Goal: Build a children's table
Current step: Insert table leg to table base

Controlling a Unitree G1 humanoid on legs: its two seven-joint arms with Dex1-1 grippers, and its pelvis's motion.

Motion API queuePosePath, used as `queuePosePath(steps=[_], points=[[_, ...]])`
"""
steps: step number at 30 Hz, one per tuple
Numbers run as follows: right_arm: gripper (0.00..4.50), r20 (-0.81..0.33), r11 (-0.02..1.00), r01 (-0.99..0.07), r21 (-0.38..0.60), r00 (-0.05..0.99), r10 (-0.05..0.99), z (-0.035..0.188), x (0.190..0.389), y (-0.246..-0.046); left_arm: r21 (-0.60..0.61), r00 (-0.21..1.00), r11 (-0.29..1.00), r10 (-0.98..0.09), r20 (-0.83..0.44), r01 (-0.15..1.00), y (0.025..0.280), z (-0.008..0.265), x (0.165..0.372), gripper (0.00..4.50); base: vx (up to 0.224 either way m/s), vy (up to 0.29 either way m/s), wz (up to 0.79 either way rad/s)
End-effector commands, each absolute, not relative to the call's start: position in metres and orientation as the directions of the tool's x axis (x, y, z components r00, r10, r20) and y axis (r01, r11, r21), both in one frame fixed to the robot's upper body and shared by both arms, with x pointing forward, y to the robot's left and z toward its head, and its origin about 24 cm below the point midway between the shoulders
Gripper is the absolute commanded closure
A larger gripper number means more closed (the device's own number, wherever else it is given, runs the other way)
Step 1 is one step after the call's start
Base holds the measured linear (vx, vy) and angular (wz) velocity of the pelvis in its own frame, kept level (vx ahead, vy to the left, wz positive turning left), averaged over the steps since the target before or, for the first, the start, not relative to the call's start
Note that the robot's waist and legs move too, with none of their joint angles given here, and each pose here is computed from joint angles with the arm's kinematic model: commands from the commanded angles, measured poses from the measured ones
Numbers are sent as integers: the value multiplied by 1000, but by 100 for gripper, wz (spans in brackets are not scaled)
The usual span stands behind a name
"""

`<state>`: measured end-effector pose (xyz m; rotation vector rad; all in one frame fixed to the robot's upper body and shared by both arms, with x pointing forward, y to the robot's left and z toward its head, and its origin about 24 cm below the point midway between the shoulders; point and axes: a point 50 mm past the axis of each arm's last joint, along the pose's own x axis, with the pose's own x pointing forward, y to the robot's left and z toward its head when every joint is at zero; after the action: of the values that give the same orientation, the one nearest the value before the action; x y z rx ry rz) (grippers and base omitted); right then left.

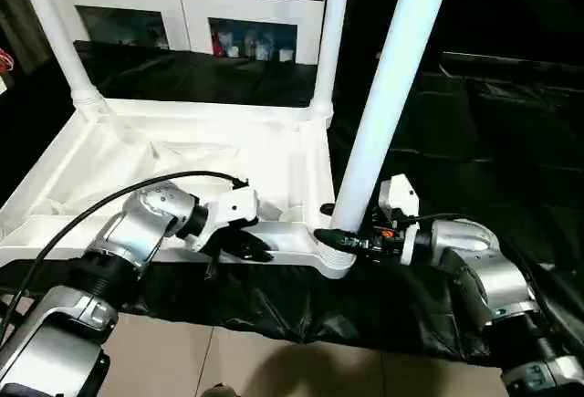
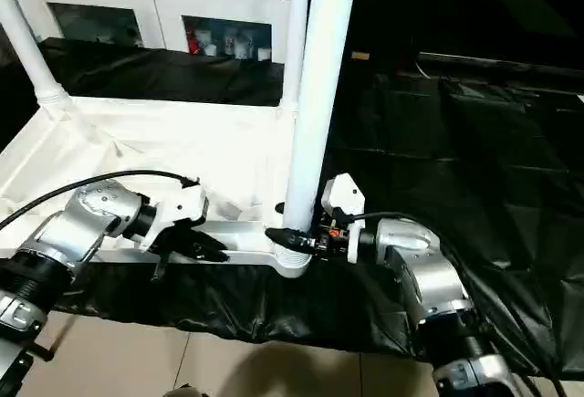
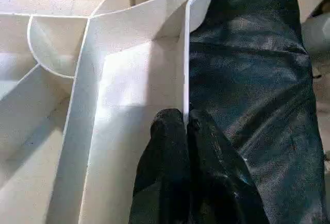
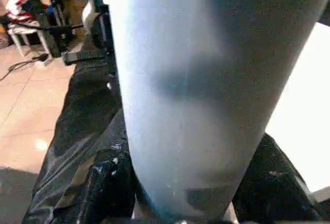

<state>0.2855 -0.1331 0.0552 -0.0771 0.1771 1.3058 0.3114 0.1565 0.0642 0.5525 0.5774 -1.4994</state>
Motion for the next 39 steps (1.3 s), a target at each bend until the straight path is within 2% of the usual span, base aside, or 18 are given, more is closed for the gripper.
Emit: queuePosePath(steps=[1,7,10,13,15,17,18,22,25,26,31,39], points=[[262,-331,207,-961,184,137,934,14,266,-132,7,-25,-40,-752,-659,999,152,72,314,450,0,0,0],[262,-328,212,-961,177,145,933,15,272,-131,15,-8,-24,-752,-660,1000,154,72,315,450,0,0,0],[262,-303,307,-939,157,250,920,16,282,-131,35,56,44,-778,-626,998,150,72,319,450,0,0,0],[262,-297,337,-929,150,283,912,17,284,-131,44,78,65,-781,-619,997,150,73,320,450,0,0,0],[262,-272,527,-840,133,480,834,16,301,-131,92,209,192,-785,-583,977,143,74,329,450,0,0,0],[262,-263,636,-761,131,592,762,14,310,-130,107,290,278,-782,-551,955,138,76,334,450,0,0,0],[262,-274,722,-679,131,676,685,11,318,-127,126,349,336,-769,-535,934,132,77,336,450,0,0,0],[262,-293,783,-609,126,731,616,8,325,-123,138,407,397,-746,-528,907,125,78,336,450,0,0,0],[262,-307,855,-499,143,799,518,8,335,-115,155,497,491,-711,-498,857,111,80,338,450,0,0,0],[262,-309,879,-440,186,822,477,10,341,-105,155,535,531,-702,-470,833,98,82,336,450,0,0,0],[262,-308,873,-445,202,817,487,13,345,-89,162,519,506,-724,-455,848,83,82,332,450,0,0,0],[262,-296,857,-479,189,805,515,19,348,-78,182,501,477,-722,-478,860,87,80,332,450,0,0,0]])
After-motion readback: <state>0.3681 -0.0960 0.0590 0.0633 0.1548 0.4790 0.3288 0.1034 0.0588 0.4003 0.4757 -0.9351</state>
